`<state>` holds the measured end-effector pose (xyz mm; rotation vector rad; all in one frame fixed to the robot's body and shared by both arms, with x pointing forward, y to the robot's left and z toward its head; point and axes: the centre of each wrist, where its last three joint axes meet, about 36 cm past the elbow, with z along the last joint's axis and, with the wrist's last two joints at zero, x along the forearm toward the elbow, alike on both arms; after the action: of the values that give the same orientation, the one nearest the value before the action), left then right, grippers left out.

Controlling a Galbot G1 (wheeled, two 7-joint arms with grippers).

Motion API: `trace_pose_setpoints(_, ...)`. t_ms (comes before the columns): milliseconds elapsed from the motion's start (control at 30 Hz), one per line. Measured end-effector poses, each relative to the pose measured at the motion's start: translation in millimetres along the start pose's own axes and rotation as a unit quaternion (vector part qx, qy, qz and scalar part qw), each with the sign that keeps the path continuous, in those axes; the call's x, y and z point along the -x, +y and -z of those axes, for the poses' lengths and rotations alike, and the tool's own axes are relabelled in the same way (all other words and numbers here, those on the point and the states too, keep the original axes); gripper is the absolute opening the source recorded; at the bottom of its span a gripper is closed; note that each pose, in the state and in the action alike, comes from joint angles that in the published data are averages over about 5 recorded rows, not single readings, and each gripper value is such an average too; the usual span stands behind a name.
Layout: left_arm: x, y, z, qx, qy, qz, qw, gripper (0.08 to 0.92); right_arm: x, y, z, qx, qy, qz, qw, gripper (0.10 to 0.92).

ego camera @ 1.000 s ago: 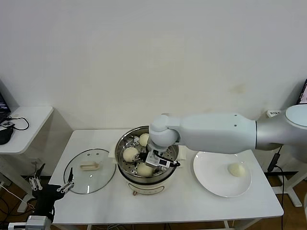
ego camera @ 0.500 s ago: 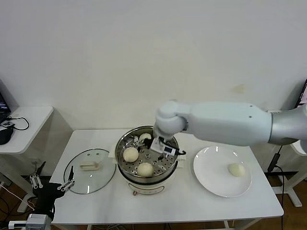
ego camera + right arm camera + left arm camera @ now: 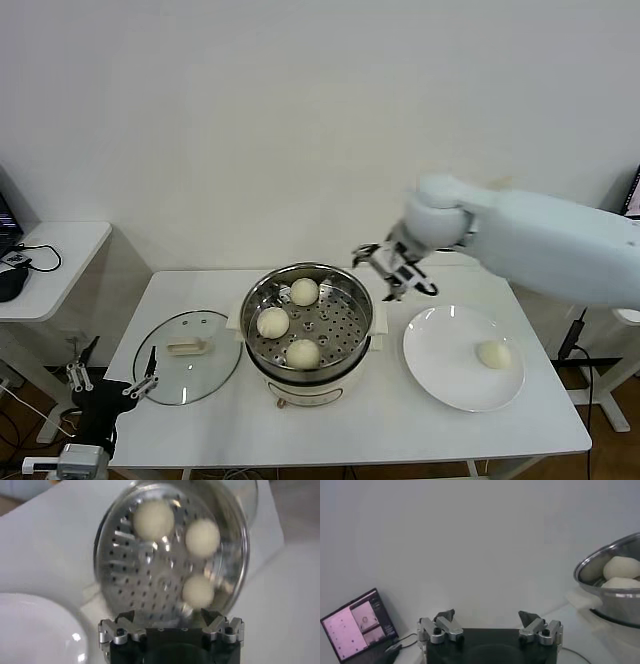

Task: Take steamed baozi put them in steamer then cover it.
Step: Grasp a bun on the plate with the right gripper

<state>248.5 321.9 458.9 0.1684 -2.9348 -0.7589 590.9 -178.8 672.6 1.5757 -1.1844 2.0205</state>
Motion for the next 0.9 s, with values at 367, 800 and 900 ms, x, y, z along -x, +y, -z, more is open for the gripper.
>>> trace_pose_setpoints(367, 4, -2, 1, 0.007, -0.001, -0.011, 1.0, 0.823, 8, 101, -92, 0.167, 0.046, 0.021, 0.985, 0.822)
trace_pose_setpoints(800, 3, 0, -2, 0.011, 0.005, -0.013, 1.0, 0.823, 59, 193, -154, 0.276, 0.089, 0.064, 0.955, 0.823)
trace_pose_setpoints(900, 3, 1, -2, 0.012, 0.006, -0.011, 1.0, 0.823, 70, 208, -164, 0.294, 0.095, 0.072, 0.948, 0.823)
